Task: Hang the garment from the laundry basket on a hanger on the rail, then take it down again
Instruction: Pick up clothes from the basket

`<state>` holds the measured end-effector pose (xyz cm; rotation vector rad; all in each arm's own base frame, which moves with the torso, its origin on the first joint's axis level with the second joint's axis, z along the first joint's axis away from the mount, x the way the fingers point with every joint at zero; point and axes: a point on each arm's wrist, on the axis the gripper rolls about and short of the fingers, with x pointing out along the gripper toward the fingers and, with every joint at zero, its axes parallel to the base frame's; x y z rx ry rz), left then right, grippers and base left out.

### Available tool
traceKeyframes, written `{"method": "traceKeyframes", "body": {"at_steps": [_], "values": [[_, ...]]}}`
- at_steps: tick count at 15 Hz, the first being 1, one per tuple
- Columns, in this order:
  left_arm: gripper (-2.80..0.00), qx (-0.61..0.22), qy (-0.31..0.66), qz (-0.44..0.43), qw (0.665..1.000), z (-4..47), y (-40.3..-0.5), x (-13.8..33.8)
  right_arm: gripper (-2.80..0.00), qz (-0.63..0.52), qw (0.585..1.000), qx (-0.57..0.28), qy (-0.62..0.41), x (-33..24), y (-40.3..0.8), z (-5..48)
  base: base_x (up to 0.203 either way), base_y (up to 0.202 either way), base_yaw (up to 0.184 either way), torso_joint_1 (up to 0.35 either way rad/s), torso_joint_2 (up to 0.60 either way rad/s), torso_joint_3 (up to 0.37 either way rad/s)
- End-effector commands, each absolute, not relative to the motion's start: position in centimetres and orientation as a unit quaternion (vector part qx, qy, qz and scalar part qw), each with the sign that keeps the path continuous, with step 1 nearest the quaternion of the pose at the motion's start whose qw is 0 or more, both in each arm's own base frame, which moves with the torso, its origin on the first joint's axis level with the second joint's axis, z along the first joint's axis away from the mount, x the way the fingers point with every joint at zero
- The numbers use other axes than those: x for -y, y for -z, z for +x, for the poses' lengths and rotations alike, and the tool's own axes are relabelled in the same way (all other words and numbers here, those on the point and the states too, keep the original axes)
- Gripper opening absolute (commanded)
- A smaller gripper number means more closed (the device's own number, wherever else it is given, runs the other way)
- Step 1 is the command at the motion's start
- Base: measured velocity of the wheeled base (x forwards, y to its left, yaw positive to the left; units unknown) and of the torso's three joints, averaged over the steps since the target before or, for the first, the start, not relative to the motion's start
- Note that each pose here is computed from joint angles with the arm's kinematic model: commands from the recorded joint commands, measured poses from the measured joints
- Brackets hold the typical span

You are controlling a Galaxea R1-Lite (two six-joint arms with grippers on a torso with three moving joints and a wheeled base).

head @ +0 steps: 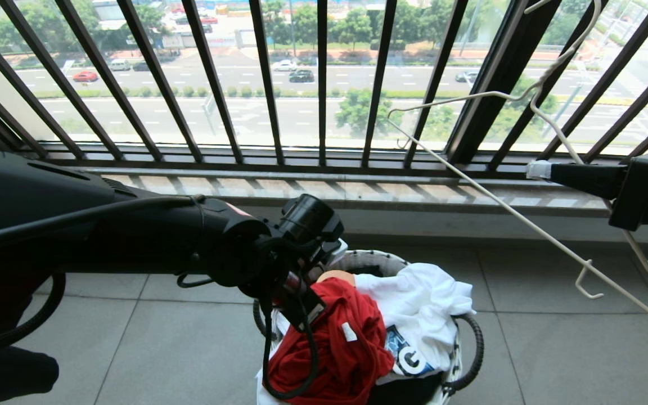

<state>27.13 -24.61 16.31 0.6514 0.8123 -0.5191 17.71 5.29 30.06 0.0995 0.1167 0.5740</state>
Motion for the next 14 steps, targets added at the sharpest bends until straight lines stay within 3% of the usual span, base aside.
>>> {"method": "traceKeyframes", "body": {"at_steps": [1,14], "values": [[0.0,-0.389,0.257,0.321,0.825,26.1,-15.6,25.4,-2.8,0.049,0.956,-0.056,-0.283,-5.3,-30.1,17.7,0.0,0.0,0.0,0.0,0.0,0.0],[0.0,-0.345,0.18,0.342,0.856,28.1,-12.7,27.2,-2.8,0.049,0.956,-0.053,-0.284,-5.2,-30.2,17.5,0.0,0.0,0.0,0.0,0.0,0.0]]}}
